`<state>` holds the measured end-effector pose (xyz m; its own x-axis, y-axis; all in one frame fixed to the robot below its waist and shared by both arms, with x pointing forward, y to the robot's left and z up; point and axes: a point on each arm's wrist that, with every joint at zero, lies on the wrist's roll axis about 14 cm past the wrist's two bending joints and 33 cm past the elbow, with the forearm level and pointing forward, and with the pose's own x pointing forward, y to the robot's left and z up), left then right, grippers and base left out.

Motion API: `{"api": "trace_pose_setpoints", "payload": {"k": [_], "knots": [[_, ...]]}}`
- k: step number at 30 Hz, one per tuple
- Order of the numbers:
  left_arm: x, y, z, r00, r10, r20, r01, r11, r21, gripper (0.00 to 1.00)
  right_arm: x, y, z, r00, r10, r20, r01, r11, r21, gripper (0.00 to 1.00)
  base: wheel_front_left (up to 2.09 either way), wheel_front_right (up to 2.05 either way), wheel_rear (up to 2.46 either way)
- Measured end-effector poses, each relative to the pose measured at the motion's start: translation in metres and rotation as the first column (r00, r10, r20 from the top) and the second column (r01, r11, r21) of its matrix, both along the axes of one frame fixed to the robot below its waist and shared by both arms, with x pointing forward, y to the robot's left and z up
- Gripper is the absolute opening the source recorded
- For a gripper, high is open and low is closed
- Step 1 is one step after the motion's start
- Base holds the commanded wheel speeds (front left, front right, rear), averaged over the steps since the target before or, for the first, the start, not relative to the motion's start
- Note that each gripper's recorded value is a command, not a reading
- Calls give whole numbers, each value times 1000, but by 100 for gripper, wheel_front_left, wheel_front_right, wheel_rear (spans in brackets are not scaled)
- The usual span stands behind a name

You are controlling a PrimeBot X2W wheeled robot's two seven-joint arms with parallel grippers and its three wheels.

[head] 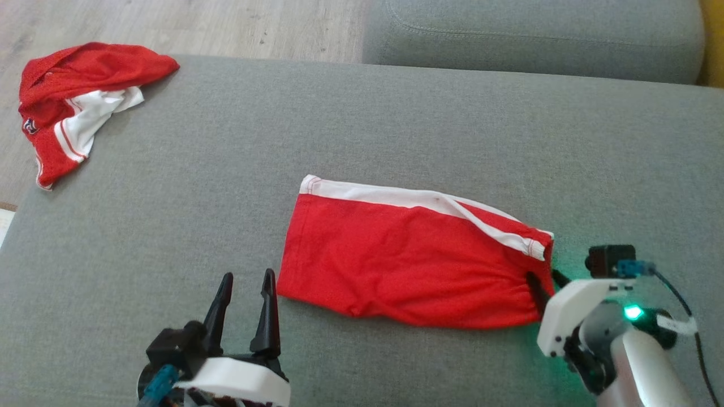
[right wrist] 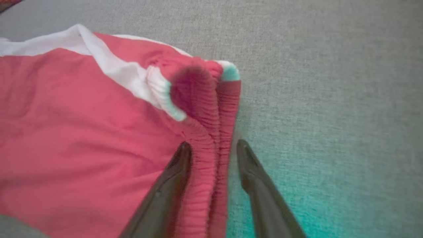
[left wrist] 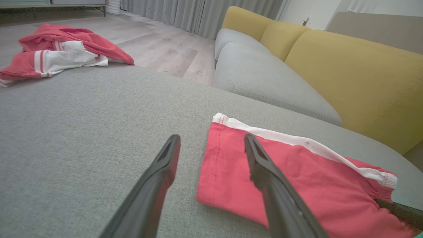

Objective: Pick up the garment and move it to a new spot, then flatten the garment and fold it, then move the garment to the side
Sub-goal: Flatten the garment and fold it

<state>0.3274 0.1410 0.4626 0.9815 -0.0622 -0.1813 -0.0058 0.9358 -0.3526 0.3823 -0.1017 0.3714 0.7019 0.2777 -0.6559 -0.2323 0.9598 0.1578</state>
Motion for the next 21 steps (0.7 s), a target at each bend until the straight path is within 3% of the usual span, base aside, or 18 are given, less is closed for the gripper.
{"api": "trace_pose_setpoints", "payload": {"k": [1,2,4,10,17,21], "knots": [[1,-1,0,1000,-2,-1,2,1000,-1,100,1,2,0,1000,-3,-10,3,1000,17,42,0,0,0],[1,-1,0,1000,-2,-1,2,1000,-1,100,1,2,0,1000,-3,-10,3,1000,17,33,0,0,0],[2,-3,-1,1000,-11,-3,11,1000,-2,100,5,3,2,1000,-13,-16,13,999,40,0,0,0,0],[8,-17,-1,998,-56,1,56,998,-1,100,16,-13,10,998,-64,-6,64,997,36,0,0,0,0],[20,-31,3,995,-102,16,102,995,-9,100,26,-90,18,978,-207,-3,206,975,-79,0,0,0,0],[23,-35,2,993,-117,14,117,993,-12,100,28,-116,27,963,-268,25,269,959,-92,0,0,0,0]]}}
